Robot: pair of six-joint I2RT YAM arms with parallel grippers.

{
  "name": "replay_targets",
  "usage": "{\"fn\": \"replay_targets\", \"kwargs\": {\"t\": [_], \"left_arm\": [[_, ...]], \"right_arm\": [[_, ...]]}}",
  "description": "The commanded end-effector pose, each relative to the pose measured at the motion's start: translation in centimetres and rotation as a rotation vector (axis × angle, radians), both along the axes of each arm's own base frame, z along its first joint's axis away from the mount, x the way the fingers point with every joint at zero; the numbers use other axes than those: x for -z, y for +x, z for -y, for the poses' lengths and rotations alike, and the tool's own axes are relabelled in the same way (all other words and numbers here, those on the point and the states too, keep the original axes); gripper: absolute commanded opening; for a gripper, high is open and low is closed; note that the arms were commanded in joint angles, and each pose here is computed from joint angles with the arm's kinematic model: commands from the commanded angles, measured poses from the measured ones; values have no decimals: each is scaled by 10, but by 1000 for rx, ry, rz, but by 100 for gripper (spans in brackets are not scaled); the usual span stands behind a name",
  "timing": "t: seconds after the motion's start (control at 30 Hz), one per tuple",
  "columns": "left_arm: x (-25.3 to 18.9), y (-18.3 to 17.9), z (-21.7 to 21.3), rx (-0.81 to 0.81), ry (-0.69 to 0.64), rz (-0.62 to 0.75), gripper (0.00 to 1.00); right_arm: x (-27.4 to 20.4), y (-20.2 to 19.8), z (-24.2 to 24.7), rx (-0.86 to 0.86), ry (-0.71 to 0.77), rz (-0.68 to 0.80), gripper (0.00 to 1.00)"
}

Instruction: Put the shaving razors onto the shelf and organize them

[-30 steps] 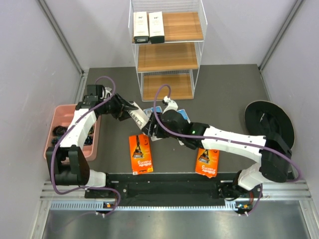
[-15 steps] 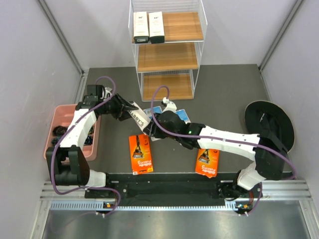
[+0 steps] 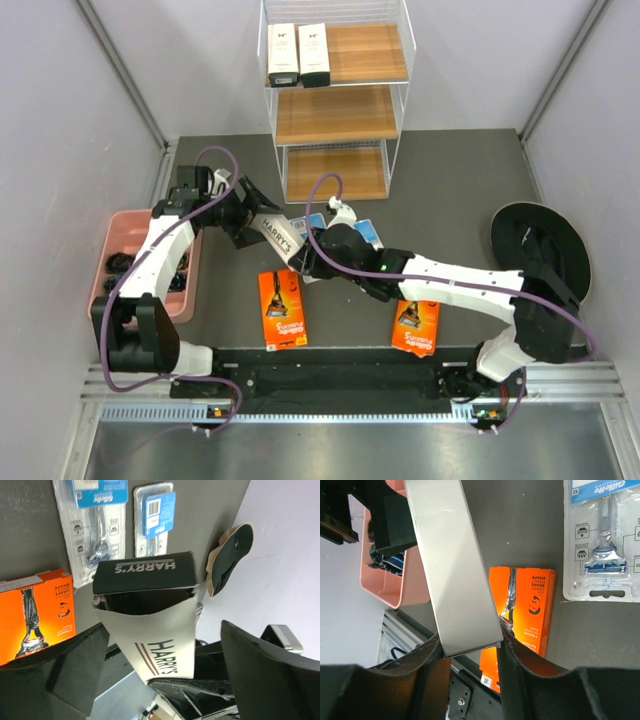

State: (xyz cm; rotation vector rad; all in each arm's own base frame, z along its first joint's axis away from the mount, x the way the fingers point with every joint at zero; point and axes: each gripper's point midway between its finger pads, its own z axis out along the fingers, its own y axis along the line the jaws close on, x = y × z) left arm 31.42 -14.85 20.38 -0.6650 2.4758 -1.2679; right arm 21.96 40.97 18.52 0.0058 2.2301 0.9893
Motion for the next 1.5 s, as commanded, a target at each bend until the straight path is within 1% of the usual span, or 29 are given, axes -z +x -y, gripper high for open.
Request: {"fn": "replay_targets", "kwargs": {"t": [0.0, 0.17, 0.37, 0.4, 0.47, 0.53, 0.7, 0.87, 1.0, 1.17, 1.3, 1.33, 1.47], "left_arm": [[-31, 4, -5, 39, 66, 154, 99], [-39, 3, -11, 39, 123, 211, 99], [-39, 4, -31, 15, 274, 218, 99], [-41, 5, -34, 8, 296, 226, 99], [-44, 8, -41, -13, 342, 238, 99], [-47, 7, -44, -20, 358, 255, 99], [-46, 7, -49, -33, 391, 266, 99], [-31, 6, -64, -50, 481, 229, 99], [-20, 6, -75, -62, 545, 194, 99], [-9, 3, -87, -73, 625, 152, 99], [-14, 1, -98, -90, 747, 151, 99], [-17, 2, -109, -123, 827, 154, 99], [-31, 4, -107, -125, 903, 199, 99]], "right_arm": [[-45, -1, -1, 0, 106, 70, 9], [-49, -1, 4, 7, 105, 75, 9], [-48, -1, 10, 12, 111, 60, 8], [-42, 2, 15, 20, 111, 47, 8], [-47, 1, 20, 23, 147, 35, 8], [-43, 3, 31, 38, 146, 27, 8], [-54, 4, 62, 77, 154, 33, 8], [-74, 10, 89, 113, 188, 45, 8], [-115, 7, 104, 124, 256, 90, 8], [-152, 7, 111, 111, 365, 105, 8], [-177, 7, 115, 94, 420, 121, 8], [-181, 6, 115, 90, 422, 128, 8], [-201, 6, 118, 89, 437, 157, 8]]}}
